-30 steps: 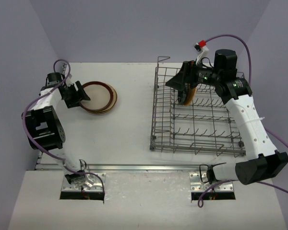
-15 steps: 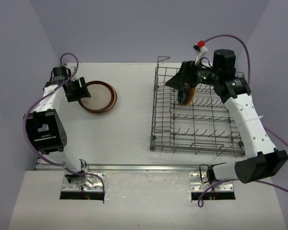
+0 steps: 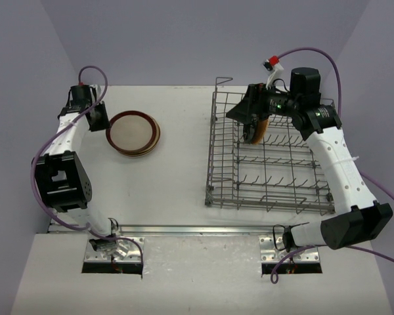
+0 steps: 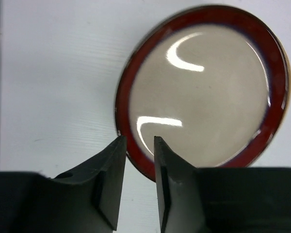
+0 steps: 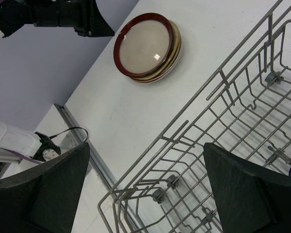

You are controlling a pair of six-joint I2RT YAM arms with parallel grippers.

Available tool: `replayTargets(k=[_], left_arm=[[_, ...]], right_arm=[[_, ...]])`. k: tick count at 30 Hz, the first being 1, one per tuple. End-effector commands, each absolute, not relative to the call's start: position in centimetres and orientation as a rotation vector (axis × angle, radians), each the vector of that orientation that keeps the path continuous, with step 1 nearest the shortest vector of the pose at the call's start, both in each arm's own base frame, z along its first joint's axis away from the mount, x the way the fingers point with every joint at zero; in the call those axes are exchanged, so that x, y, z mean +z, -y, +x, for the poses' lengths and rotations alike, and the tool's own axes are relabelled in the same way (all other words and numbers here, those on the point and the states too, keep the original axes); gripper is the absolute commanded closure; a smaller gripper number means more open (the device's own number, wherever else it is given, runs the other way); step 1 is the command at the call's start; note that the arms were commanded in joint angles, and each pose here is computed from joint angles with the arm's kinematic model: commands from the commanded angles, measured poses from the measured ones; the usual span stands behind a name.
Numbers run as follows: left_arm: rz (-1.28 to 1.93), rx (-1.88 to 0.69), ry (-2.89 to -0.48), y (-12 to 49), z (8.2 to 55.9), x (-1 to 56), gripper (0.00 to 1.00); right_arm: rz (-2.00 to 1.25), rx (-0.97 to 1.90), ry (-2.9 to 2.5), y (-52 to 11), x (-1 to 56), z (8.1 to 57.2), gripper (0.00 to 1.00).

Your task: Unload the plates from the dish rack

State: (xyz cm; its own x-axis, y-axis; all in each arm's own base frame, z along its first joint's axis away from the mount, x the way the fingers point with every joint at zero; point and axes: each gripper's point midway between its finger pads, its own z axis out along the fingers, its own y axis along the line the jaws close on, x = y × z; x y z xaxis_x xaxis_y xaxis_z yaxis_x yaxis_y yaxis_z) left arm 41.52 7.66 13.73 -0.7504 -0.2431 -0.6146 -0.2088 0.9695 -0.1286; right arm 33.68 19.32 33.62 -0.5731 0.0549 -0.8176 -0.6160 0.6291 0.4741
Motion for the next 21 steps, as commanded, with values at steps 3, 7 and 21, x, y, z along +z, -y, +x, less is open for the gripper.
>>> replayTargets(k=[3, 7, 21], left_arm=[[-0.435, 0.255, -2.279, -13.2, 43.6, 18.5, 0.82], [-0.411, 0.375, -2.323, -14.9, 43.5, 16.9, 0.85], [-0.296, 0.238, -2.529, -12.8, 43.3, 10.0, 0.61]], right_arm=[[-0.453, 0.938, -1.942, -18.9, 34.5, 33.8, 0.01], [-0.450, 0.938, -1.944, -18.9, 34.6, 33.9, 0.01], [-0.444, 0.931, -1.948, -18.9, 34.6, 34.3, 0.01]])
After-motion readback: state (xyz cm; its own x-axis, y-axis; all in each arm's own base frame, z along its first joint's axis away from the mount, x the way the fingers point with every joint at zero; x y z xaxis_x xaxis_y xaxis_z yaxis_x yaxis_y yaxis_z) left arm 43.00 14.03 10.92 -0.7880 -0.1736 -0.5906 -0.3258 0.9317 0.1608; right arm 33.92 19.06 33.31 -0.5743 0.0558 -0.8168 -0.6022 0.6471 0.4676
